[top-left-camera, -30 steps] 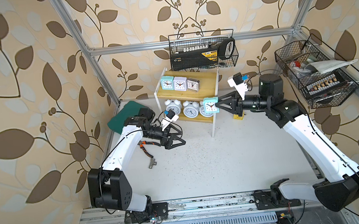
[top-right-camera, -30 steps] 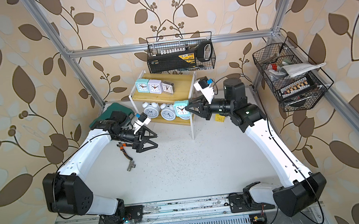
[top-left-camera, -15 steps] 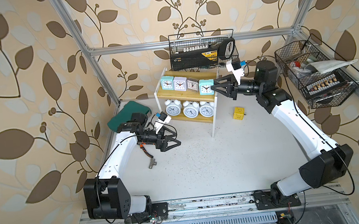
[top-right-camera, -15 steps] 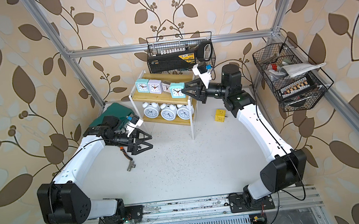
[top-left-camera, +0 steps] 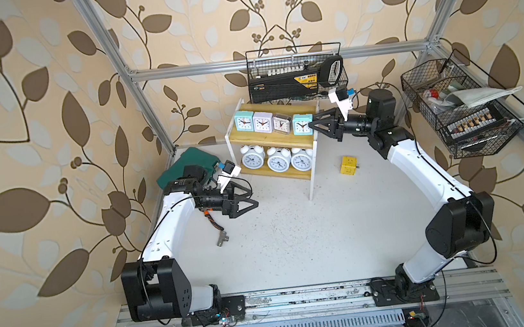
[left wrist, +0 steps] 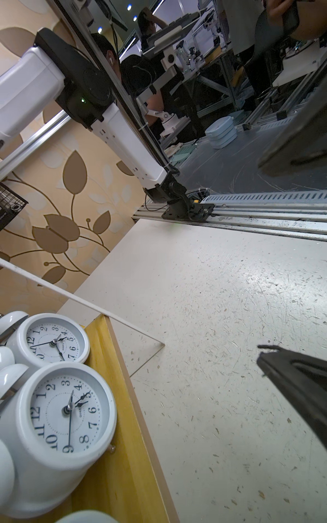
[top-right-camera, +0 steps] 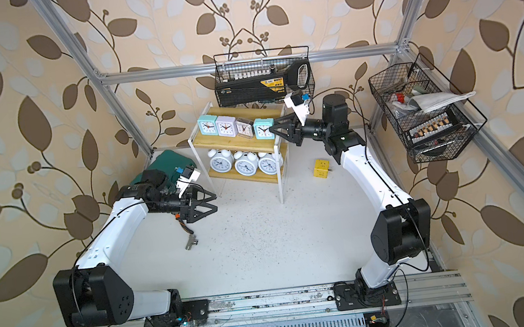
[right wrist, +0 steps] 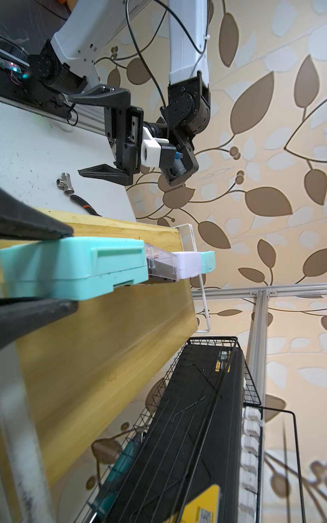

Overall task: Place the alarm clocks on the shelf by style
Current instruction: Place the alarm on the shelf.

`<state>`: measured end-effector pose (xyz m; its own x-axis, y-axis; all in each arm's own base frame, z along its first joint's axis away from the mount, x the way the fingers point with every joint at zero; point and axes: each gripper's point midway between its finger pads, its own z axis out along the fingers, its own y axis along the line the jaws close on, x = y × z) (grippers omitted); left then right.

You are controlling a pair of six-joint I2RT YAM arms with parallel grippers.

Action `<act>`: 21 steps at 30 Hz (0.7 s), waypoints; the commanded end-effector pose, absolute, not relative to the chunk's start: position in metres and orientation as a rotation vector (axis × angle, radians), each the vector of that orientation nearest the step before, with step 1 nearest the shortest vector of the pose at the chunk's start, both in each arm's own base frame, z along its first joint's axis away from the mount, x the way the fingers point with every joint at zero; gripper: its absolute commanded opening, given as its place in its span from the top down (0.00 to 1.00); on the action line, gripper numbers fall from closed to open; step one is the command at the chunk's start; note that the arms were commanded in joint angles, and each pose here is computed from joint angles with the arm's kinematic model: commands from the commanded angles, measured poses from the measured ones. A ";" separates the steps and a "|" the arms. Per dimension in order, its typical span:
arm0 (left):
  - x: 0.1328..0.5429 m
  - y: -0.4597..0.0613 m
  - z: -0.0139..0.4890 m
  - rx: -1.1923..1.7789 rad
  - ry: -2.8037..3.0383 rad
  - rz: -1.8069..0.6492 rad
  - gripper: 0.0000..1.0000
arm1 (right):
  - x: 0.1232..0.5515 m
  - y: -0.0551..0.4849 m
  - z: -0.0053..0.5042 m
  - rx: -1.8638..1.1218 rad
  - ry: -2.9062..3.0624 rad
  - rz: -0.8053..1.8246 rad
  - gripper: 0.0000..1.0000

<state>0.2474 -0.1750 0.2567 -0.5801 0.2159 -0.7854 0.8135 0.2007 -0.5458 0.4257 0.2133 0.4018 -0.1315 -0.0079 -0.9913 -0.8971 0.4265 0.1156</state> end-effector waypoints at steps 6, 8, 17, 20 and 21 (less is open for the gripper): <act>0.242 -0.171 0.269 0.940 1.866 -1.413 0.01 | 0.436 0.213 0.398 -0.842 1.500 0.932 0.79; 0.242 -0.171 0.269 0.937 1.865 -1.414 0.01 | 0.437 0.213 0.397 -0.839 1.505 0.935 0.77; 0.246 -0.163 0.268 0.917 1.865 -1.367 0.01 | 0.433 0.200 0.412 -0.775 1.554 0.873 0.22; 0.263 -0.151 0.256 0.850 1.921 -1.261 0.01 | 0.430 0.182 0.422 -0.693 1.600 0.804 0.01; 0.272 -0.145 0.249 0.812 1.949 -1.215 0.01 | 0.429 0.174 0.424 -0.648 1.620 0.772 0.01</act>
